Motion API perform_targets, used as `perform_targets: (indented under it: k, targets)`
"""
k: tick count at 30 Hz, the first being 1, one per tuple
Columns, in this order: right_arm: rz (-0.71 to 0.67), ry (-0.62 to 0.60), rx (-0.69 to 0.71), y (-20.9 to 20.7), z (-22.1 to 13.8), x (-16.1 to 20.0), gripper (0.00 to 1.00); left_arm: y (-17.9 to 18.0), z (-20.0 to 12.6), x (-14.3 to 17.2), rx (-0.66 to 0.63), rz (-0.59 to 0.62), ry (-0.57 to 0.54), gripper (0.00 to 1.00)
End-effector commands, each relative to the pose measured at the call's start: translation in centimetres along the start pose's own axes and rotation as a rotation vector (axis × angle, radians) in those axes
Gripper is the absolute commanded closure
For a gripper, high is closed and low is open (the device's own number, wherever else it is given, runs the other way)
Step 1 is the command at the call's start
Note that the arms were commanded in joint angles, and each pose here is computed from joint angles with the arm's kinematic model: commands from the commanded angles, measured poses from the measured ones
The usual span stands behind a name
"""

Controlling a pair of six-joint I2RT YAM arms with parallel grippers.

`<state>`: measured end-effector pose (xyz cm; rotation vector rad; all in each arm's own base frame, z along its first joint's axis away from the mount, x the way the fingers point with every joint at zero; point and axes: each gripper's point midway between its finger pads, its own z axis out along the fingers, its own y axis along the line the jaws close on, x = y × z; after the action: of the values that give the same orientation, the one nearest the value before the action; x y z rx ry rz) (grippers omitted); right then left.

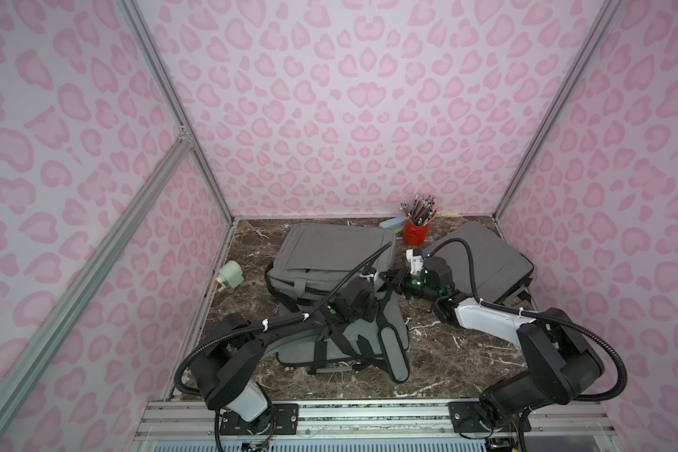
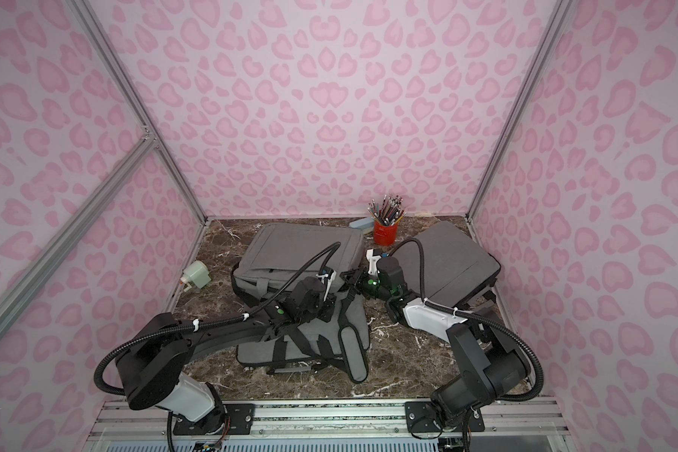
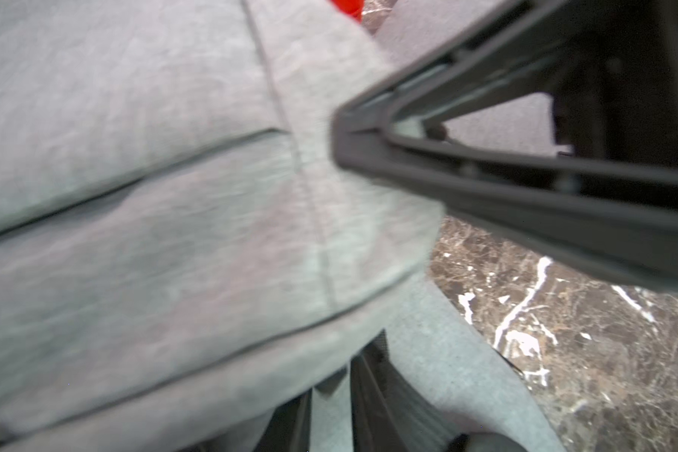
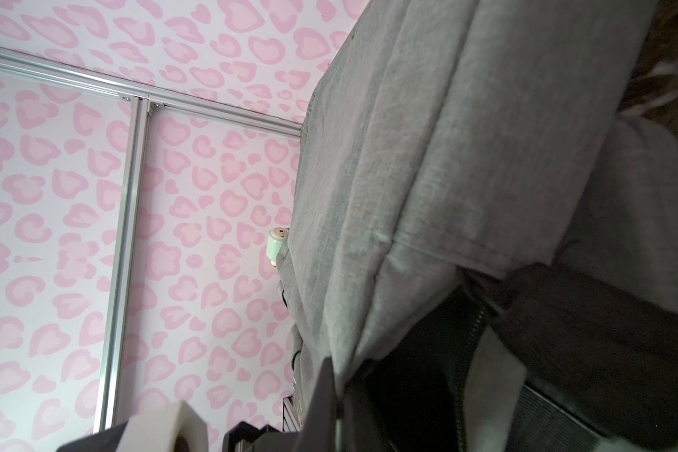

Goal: Open the zippered laptop bag and take out the laptop
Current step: Unzip the zipper on the zippered laptop bag.

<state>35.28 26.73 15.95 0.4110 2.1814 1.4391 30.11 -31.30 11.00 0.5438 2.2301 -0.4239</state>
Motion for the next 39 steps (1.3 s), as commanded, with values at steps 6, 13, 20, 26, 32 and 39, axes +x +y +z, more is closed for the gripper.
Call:
perform_targets:
  k: [6,13,20,26,32,39]
  targets:
    - [-0.027,-0.002,-0.063,1.4,-0.1,-0.3,1.00,-0.7,0.2,-0.7,0.057,-0.039,-0.032,0.72]
    - [-0.025,0.000,-0.064,1.3,-0.2,-0.2,1.00,-1.0,0.3,-1.4,0.081,-0.018,-0.057,0.75]
    - [-0.022,0.004,-0.069,1.2,-0.2,-0.1,1.00,-1.4,0.8,-1.1,0.112,-0.013,-0.049,0.87]
    - [-0.015,-0.004,-0.063,0.9,-0.3,-0.3,1.00,-1.1,0.8,-0.7,0.099,-0.006,-0.027,0.98]
    - [-0.014,-0.025,-0.057,0.7,-0.6,-0.9,1.00,0.3,0.2,0.4,0.027,0.017,0.026,0.98]
    - [-0.022,-0.038,-0.047,0.3,-0.8,-1.7,1.00,3.2,-1.1,1.6,-0.084,0.053,0.109,0.98]
